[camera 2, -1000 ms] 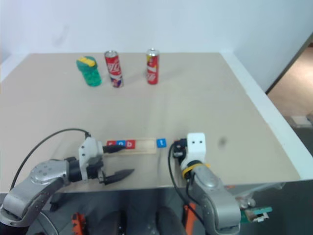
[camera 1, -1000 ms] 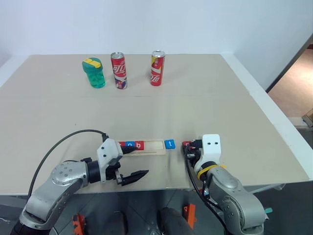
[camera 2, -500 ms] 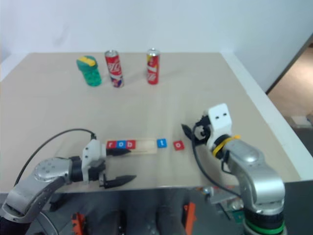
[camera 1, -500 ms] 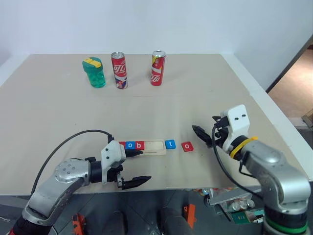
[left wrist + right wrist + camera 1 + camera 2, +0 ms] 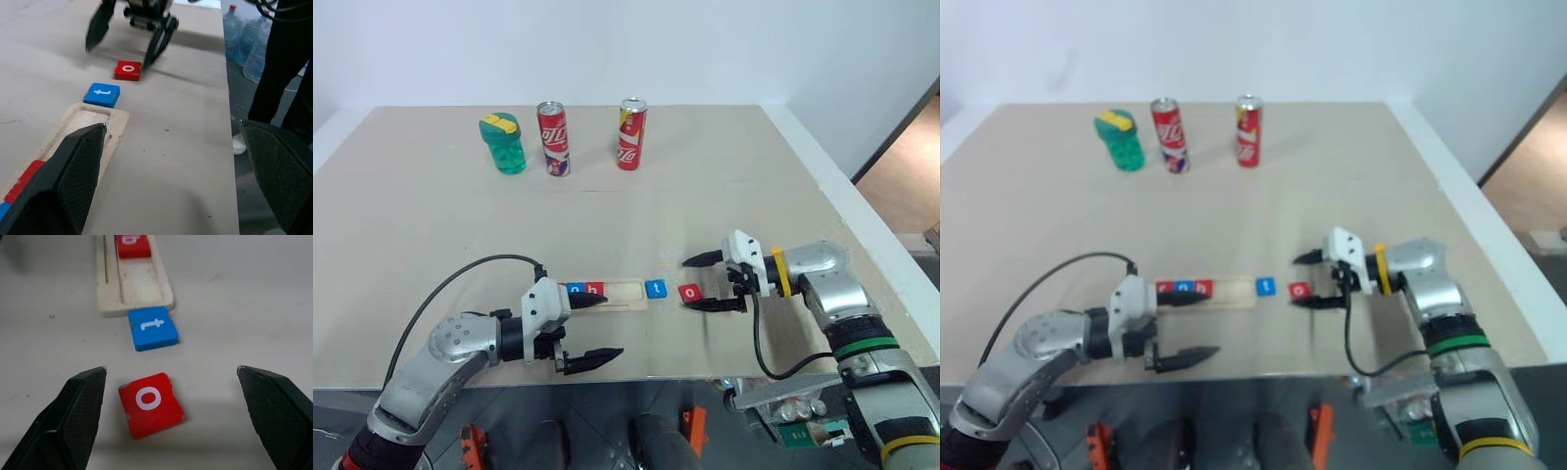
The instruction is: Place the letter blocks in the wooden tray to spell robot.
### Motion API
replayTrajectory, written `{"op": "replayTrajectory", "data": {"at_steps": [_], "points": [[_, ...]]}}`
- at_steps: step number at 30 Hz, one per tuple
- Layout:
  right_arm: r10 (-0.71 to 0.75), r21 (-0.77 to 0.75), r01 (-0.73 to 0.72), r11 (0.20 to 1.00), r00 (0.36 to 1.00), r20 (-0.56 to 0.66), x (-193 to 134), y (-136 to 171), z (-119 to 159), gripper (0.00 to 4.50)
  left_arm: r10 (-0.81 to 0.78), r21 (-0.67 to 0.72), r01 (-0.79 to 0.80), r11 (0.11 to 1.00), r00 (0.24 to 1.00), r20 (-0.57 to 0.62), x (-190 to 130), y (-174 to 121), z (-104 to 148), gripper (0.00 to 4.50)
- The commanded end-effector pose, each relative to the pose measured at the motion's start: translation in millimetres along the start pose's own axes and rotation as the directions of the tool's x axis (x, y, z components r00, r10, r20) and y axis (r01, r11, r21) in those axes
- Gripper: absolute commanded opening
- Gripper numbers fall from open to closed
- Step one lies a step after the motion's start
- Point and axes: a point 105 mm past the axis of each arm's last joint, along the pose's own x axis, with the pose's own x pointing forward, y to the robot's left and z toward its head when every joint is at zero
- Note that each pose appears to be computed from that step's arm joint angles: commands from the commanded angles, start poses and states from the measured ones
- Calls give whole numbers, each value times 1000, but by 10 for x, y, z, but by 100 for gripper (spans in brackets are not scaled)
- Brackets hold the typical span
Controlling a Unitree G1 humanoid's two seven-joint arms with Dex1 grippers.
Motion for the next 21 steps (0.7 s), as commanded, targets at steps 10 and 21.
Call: {"op": "replayTrajectory", "data": {"at_steps": [10, 21], "points": [[-203, 174, 191, 966, 978, 52, 88, 61, -155, 341, 39, 19, -40, 999, 999, 11, -45, -19, 50, 450], [-305, 297, 309, 904, 950, -61, 229, 606, -268, 291, 34, -1, -34, 999, 999, 2, -41, -6, 17, 450]]}}
